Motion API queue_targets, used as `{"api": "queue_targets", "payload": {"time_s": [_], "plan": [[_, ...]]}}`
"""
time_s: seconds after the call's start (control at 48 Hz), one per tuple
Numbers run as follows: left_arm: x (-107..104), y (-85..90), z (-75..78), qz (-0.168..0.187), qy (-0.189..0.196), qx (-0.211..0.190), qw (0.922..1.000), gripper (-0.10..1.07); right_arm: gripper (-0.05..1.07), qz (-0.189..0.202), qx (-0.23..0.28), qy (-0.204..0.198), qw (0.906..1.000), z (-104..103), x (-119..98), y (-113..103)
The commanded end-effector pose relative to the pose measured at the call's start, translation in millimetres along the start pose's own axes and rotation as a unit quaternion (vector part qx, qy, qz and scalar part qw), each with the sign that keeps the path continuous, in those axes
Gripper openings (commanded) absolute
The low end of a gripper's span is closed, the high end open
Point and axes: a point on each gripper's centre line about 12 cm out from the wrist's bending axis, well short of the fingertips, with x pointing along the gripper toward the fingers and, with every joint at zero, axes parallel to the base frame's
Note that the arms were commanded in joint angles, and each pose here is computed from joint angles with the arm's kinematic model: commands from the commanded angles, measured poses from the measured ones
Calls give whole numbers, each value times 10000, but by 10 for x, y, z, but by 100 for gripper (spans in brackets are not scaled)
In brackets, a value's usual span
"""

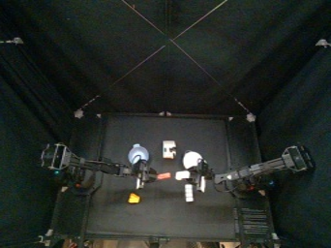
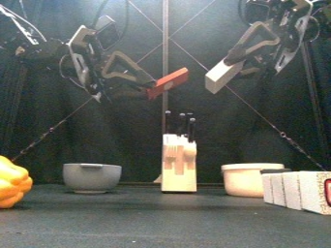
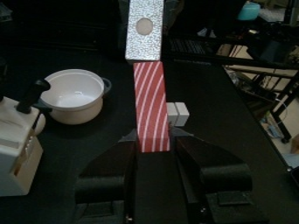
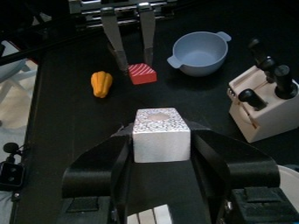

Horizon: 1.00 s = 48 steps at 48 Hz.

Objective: Put salmon below bowl

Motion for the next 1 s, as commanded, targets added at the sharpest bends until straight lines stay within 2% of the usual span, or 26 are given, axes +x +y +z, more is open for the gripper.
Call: {"api": "queue_targets", "payload": {"time_s": [0.0, 0.229, 0.333, 0.5, 0.729, 0.896, 0.979], "plan": [[21, -9, 89, -21, -159, 13, 9999, 58, 53, 24, 19, -122, 9999, 74, -30, 12], [-11, -7, 61, -10, -91, 12, 10000, 58, 53, 42, 8, -109, 9999, 64, -32, 22], [-65, -7, 1, 6, 53, 12, 10000, 58, 53, 42, 8, -109, 9999, 64, -32, 22], [-263, 3, -210, 51, 660, 107, 9977, 58, 53, 42, 8, -109, 9999, 64, -32, 22], [-637, -22, -383, 105, 1289, 158, 9915, 58, 53, 12, 18, -109, 9999, 63, -29, 4], [-883, -57, -561, 142, 1738, 39, 9847, 58, 53, 9, 23, -100, 9999, 60, -26, 3], [-937, -69, -670, 173, 2006, -60, 9795, 58, 53, 11, 25, -107, 9999, 66, -26, 5]]}}
